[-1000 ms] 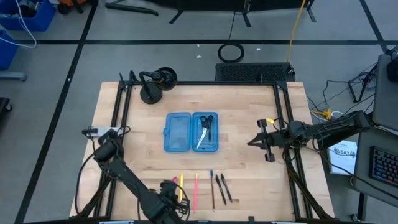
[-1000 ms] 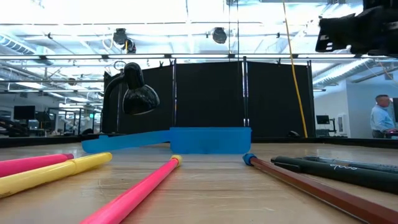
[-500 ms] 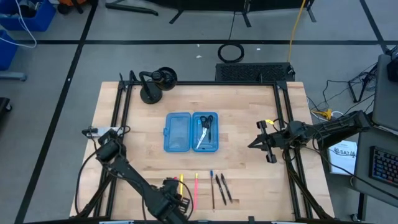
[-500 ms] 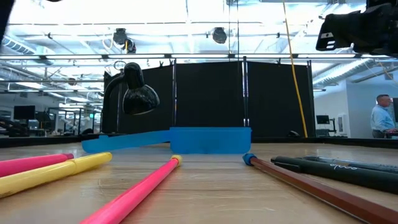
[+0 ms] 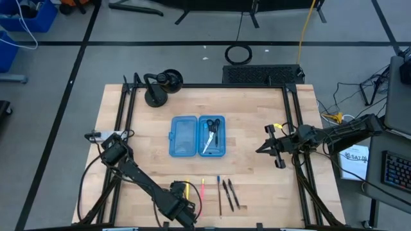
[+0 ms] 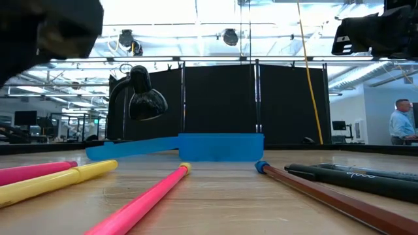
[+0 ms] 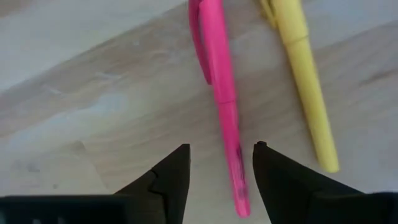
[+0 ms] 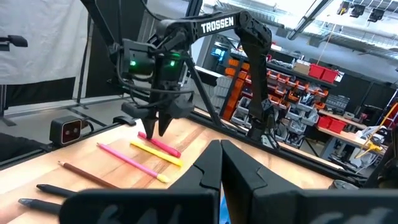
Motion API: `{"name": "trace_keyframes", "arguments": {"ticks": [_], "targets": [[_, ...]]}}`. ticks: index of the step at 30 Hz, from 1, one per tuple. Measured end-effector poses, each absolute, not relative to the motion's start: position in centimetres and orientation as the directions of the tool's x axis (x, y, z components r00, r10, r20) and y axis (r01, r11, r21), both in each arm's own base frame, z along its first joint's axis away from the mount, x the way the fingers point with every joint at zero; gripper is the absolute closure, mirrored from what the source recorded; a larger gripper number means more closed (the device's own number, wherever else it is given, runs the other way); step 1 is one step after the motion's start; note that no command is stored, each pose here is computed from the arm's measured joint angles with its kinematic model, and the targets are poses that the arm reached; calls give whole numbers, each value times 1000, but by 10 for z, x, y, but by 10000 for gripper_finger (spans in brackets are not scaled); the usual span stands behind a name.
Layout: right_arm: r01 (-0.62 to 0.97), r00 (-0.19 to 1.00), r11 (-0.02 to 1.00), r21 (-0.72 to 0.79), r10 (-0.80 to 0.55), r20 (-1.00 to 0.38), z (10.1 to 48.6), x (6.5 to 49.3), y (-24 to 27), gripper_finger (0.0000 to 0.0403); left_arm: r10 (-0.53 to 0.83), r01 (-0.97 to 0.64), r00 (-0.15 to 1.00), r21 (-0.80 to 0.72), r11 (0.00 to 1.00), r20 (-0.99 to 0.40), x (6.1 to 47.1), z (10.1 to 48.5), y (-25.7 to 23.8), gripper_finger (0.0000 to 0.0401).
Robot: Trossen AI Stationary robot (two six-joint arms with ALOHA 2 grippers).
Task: Pick & place school supplies into a supply box
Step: Put the pink pen into the blue supply box
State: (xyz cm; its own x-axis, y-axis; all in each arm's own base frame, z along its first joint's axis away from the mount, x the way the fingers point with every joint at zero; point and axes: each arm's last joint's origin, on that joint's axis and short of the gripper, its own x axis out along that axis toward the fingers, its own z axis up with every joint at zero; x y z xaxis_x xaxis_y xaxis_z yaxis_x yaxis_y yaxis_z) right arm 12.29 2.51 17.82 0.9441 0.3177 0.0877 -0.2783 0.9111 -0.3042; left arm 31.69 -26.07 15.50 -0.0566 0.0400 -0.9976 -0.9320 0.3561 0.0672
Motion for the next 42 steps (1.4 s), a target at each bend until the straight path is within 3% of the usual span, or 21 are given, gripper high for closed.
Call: {"name": "trace_keyframes", "arguments": {"ticks": [11,21,25,30,35,39,42], "targets": [[-279,944,911,-304,318,87,178,123,25,403,-55,-943,-18,-1,332,-998,307,116,-254,270],[-285,945,917,-278,317,79,177,123,25,403,-45,-945,-45,27,327,-998,307,117,-251,379],[-287,946,917,-276,317,71,176,123,25,403,27,-946,-13,21,323,-1000,306,127,-255,375],[-289,946,917,-276,317,64,176,123,25,403,251,-952,-21,96,290,-968,298,157,-256,379],[-290,947,917,-275,316,58,175,123,25,403,339,-952,95,14,305,-936,299,193,-267,379],[-288,947,917,-274,315,57,175,123,25,403,406,-917,330,-187,352,-852,312,223,-274,379],[-287,947,919,-271,315,65,176,123,25,403,432,-896,404,-253,365,-806,325,243,-267,378]]}}
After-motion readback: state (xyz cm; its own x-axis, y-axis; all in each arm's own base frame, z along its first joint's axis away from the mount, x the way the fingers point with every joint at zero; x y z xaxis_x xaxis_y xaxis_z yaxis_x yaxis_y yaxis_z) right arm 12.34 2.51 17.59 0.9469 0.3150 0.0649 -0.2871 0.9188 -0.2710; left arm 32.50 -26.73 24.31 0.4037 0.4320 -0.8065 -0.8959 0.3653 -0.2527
